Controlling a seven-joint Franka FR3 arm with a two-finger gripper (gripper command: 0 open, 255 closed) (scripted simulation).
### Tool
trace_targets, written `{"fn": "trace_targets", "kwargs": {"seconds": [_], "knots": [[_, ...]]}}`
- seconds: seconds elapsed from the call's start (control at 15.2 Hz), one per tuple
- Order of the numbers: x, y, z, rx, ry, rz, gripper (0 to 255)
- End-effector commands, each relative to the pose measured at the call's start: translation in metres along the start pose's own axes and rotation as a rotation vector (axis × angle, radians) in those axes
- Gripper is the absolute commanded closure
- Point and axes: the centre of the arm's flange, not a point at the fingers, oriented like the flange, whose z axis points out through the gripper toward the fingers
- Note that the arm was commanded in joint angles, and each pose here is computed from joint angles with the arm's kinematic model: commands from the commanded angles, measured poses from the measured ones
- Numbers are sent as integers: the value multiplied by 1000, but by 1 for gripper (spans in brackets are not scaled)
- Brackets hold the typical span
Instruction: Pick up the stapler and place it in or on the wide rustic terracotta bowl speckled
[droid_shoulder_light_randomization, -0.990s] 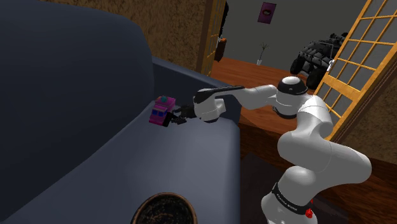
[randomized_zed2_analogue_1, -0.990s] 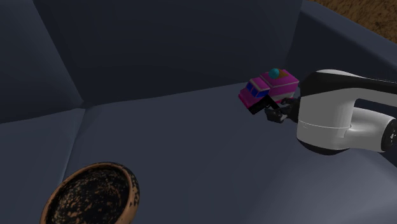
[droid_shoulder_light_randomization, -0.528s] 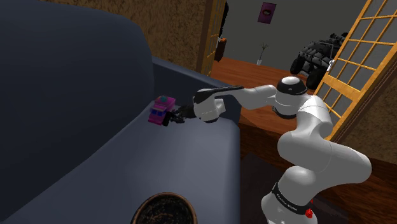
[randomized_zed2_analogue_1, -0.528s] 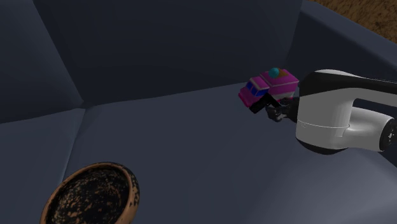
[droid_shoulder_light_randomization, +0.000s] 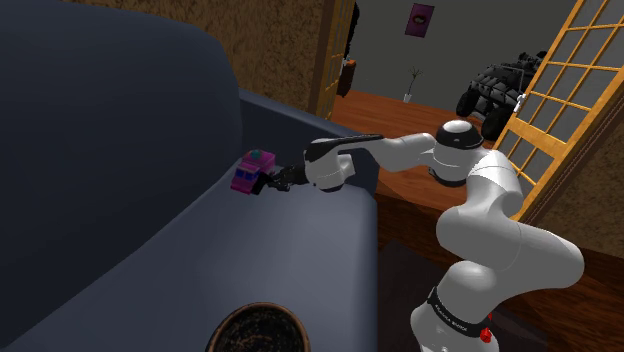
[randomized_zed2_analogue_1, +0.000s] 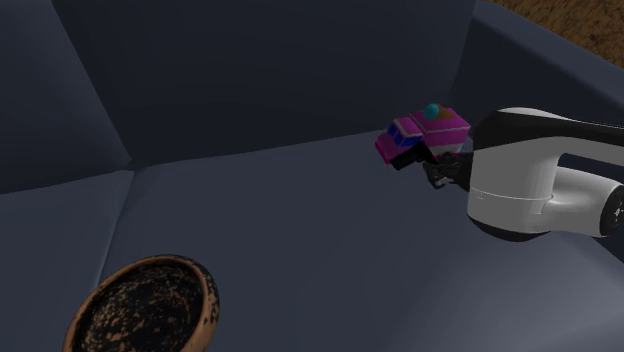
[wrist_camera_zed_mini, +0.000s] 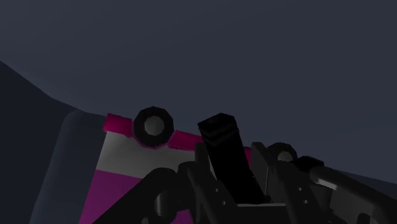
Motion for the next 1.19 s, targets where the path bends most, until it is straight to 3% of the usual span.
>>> {"fn": "trace_targets", "kwargs": {"seconds": [0.0, 1.12], "knots": [[-2, -5, 2, 11, -3, 6, 255], [74, 14, -42, 11, -3, 6, 255]]}}
